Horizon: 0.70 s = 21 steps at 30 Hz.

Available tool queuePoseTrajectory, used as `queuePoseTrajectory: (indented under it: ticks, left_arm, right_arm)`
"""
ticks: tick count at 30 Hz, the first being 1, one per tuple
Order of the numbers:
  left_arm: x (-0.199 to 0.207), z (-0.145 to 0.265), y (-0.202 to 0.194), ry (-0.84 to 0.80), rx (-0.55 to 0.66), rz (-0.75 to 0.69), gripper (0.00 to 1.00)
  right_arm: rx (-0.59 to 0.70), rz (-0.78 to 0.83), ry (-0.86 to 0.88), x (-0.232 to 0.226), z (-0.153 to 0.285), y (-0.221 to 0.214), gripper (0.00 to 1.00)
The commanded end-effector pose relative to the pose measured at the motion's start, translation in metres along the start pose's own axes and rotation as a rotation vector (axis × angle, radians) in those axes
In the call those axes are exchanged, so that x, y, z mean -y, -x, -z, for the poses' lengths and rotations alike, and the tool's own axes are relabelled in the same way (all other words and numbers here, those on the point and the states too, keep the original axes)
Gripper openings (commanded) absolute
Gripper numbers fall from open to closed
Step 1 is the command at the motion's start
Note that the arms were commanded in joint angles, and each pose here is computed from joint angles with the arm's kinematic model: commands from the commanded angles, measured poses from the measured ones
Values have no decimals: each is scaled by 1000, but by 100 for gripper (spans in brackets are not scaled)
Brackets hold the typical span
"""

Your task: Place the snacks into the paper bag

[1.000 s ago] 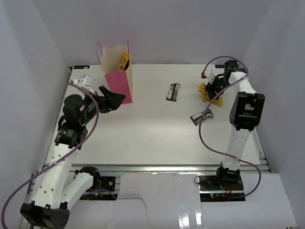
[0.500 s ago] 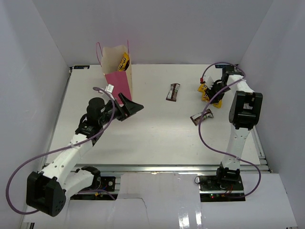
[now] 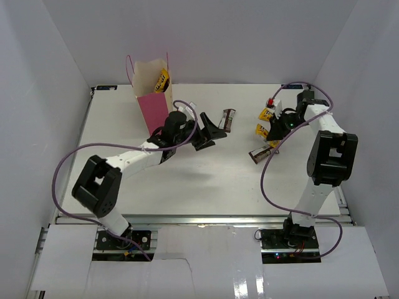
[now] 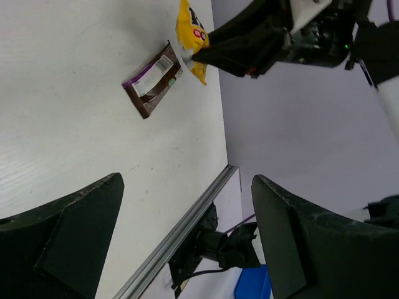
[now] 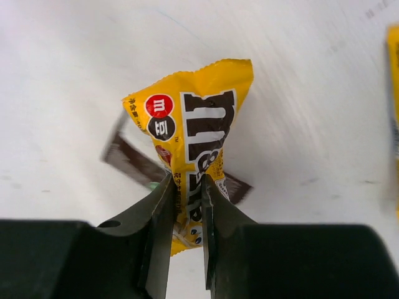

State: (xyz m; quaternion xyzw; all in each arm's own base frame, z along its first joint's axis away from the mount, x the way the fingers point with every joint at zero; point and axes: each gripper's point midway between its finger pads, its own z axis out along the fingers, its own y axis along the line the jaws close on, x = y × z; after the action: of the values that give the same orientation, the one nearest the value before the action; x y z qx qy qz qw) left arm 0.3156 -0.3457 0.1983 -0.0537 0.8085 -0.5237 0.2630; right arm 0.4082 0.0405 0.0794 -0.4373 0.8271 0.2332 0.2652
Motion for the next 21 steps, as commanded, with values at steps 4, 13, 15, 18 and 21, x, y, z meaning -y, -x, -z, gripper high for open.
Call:
queuePoseTrajectory:
  ticks: [4,13,15,18,21]
  left_arm:
    - [24,-54,8,-66,-29,48,93]
    - [35,-86,6,-96,-69,56,92]
    - [31,-89,0,-90,-88,70,91]
    - [27,-92,-6,-83,-105,85,86]
    - [25,-93,-8,-79,-114,93,75]
  right_arm:
    - [263,-48,218,-99,21,59,14]
    - [301,21,272,-149,9,83,14]
    - [297,14,270,-152,6,87,14]
    - [306,24,264,-153,0,98,14]
    - [301,28,260,-154,-6,105,15]
